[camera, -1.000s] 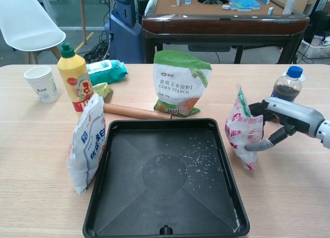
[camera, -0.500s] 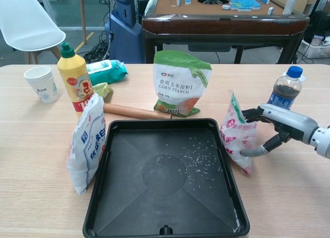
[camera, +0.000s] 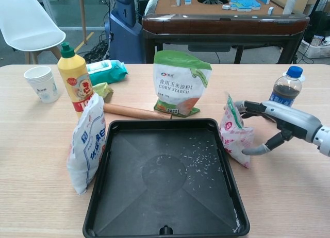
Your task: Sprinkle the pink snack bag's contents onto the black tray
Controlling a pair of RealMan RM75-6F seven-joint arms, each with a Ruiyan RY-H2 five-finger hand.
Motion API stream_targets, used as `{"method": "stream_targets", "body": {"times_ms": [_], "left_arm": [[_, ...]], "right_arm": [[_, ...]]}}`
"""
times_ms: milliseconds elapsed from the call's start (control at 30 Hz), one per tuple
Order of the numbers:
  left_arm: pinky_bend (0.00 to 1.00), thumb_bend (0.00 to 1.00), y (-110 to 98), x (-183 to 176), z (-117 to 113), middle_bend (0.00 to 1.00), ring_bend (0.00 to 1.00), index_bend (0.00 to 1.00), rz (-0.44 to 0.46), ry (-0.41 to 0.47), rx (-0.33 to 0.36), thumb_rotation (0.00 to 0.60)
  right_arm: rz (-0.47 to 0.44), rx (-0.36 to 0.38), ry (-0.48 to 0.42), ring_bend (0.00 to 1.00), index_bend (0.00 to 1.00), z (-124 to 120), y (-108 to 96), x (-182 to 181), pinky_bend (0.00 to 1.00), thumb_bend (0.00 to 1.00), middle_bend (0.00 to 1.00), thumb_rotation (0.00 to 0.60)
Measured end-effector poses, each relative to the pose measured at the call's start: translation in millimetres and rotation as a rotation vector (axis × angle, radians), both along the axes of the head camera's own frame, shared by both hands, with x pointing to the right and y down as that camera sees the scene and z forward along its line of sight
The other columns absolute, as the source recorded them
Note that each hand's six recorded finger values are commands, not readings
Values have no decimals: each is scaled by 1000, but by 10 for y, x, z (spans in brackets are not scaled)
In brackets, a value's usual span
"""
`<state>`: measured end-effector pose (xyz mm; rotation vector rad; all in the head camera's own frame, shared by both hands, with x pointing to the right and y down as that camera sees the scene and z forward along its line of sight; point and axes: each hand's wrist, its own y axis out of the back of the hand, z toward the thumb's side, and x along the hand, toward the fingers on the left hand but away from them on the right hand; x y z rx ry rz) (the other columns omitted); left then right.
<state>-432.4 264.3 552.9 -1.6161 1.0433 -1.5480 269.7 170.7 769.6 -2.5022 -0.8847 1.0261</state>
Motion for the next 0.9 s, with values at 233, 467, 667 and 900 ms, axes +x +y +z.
{"method": "stream_targets", "body": {"times_ms": [233,467,667,900], "left_arm": [[174,227,-21,-1,-18,95,120,79,3,-3,4,600],[174,227,-70,-3,-15,95,120,79,9,1,10,600],[174,227,-109,-40,-12,95,120,79,10,-8,30,600],[174,227,-136,-94,-5,95,121,79,6,-11,50,600]], "right_arm": [[15,64,-29,80,9,-171,-93,63,74,0,128,600],[8,181,-12,96,29,-494,-169,197,82,39,190,600],[33,294,38,182,134,-912,-168,320,217,192,270,600],[89,420,245,214,202,-1500,-56,677,266,204,297,600]]}}
